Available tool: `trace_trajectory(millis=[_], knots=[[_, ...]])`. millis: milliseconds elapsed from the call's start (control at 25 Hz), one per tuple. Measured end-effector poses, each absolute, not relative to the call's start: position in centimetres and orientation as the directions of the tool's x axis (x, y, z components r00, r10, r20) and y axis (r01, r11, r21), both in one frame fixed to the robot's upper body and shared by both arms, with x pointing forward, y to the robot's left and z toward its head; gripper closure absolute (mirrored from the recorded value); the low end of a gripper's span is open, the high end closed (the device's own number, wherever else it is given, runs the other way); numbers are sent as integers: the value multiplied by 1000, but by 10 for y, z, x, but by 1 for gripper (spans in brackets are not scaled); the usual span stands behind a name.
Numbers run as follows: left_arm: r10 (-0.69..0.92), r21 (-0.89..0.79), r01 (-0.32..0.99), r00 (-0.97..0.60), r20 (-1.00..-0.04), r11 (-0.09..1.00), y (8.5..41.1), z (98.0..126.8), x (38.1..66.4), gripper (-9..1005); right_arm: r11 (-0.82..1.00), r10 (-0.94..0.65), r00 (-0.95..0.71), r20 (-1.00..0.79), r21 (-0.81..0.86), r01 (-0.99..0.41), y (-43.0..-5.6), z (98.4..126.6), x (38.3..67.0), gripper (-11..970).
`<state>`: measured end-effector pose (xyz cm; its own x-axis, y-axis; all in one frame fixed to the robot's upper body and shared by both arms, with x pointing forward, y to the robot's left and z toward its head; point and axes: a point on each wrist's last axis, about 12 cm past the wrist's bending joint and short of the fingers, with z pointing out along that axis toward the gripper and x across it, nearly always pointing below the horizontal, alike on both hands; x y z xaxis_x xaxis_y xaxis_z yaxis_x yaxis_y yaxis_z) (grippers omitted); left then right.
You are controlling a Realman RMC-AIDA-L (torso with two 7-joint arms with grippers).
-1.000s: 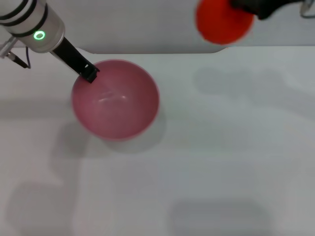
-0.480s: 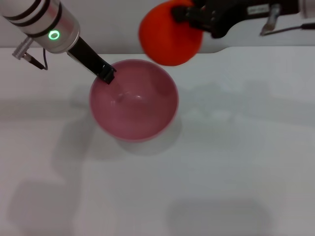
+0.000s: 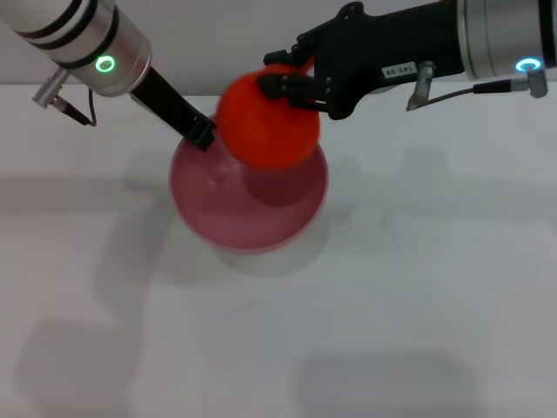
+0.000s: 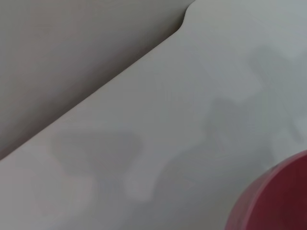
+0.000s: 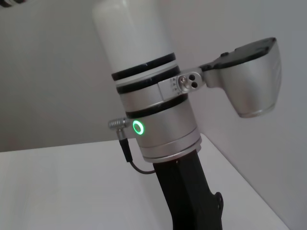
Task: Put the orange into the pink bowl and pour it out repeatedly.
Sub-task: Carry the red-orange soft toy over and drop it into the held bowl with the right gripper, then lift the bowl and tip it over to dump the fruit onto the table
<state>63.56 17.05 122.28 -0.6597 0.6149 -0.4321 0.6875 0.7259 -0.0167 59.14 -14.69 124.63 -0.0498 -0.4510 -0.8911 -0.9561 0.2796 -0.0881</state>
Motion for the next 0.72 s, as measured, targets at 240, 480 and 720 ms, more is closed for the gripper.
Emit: trace_trajectory(millis=[240, 480, 720], knots=[[614, -18, 687, -661, -431, 727, 171, 1222, 636, 951, 275, -454, -41, -890, -96, -957, -145, 1245, 592, 672], [613, -21, 686, -663, -430, 727, 171, 1221, 635, 950, 307, -437, -44, -898, -103, -946, -149, 1246, 594, 485], [608, -9, 688, -647, -461, 725, 170, 1219, 637, 951, 395, -363, -41, -931, -114, -911, -166, 1245, 599, 390]])
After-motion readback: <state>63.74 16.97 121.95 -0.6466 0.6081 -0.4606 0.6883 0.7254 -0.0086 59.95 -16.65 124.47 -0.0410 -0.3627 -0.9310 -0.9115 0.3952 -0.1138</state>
